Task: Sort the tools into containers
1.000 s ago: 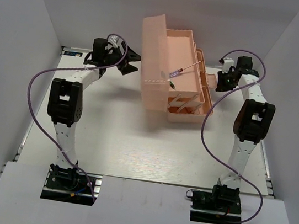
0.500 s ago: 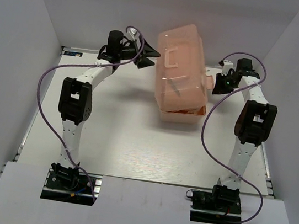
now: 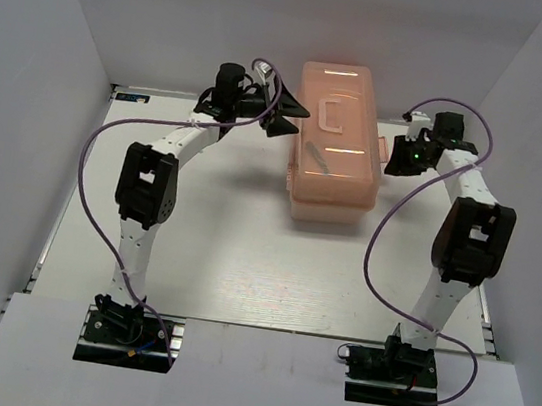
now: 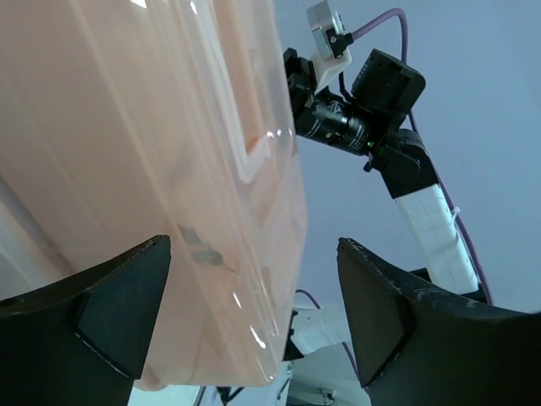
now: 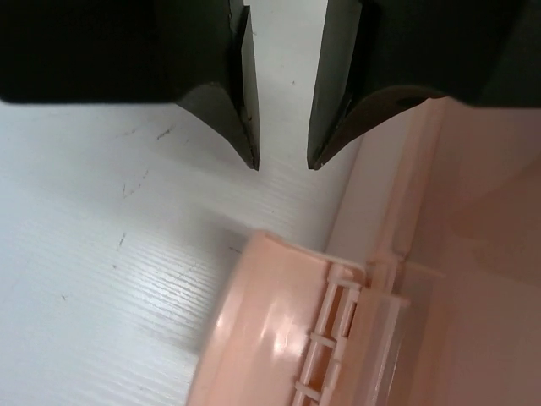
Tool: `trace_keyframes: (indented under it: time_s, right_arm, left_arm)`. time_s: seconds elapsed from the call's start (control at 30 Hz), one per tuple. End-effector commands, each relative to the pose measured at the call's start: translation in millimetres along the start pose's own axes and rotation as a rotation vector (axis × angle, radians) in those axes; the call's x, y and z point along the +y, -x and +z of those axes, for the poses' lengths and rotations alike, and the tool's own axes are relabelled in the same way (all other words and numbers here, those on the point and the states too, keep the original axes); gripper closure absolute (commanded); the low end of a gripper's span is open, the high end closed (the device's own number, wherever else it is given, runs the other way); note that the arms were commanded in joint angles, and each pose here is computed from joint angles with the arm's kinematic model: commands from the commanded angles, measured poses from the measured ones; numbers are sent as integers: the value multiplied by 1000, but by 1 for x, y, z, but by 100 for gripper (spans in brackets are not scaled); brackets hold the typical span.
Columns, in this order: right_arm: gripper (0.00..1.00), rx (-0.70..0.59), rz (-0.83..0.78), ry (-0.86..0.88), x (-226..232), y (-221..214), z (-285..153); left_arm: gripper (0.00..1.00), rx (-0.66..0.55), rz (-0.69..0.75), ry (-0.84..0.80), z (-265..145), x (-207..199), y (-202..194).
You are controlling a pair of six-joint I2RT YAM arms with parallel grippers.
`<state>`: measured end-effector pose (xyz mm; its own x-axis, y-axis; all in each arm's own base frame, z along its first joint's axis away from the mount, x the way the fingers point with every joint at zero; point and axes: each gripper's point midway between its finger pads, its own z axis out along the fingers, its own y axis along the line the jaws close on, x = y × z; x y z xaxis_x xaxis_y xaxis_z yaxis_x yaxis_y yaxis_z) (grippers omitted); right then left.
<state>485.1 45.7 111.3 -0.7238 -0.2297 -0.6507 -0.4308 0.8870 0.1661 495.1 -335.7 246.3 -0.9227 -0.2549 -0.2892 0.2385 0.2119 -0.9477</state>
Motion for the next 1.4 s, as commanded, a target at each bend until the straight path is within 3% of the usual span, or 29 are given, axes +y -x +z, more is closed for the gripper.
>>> trace_keyframes:
  time_s: [0.0,0.17,0.37,0.53,0.6,0.83,1.03,1.23,1.3,1.37]
  right_arm:
    - [64,-147,-2,62,9,31,-28]
    - [64,-150,14,72,12,31,-28]
    - [53,-182,-2,-20,-8,41,-38]
    - [46,-201,0,-19,-5,44,-43]
    - [46,-220,-7,-23,-4,48,-48]
    - [52,-329,-177,-21,17,80,-71]
    - [54,-296,-177,135,56,81,-57]
    - [54,-266,-192,174,74,75,-52]
    - [54,-257,-210,126,67,73,-53]
    - [52,-253,-236,-54,41,76,-57]
  left_arm:
    - [11,-5,91,-64,-25,-53,-7]
    - [11,3,68,-49,-31,-42,-22]
    - [11,-7,113,-26,-40,-49,-20]
    - [11,3,132,69,-42,-30,-23]
    - [11,2,155,108,-44,-25,-22]
    - [11,-15,251,563,-91,48,-37]
    - [11,-44,254,617,-109,61,-54]
    - [11,-78,282,653,-120,59,-55]
    - [11,-86,299,666,-126,54,-56]
    - [8,-106,314,726,-138,57,-55]
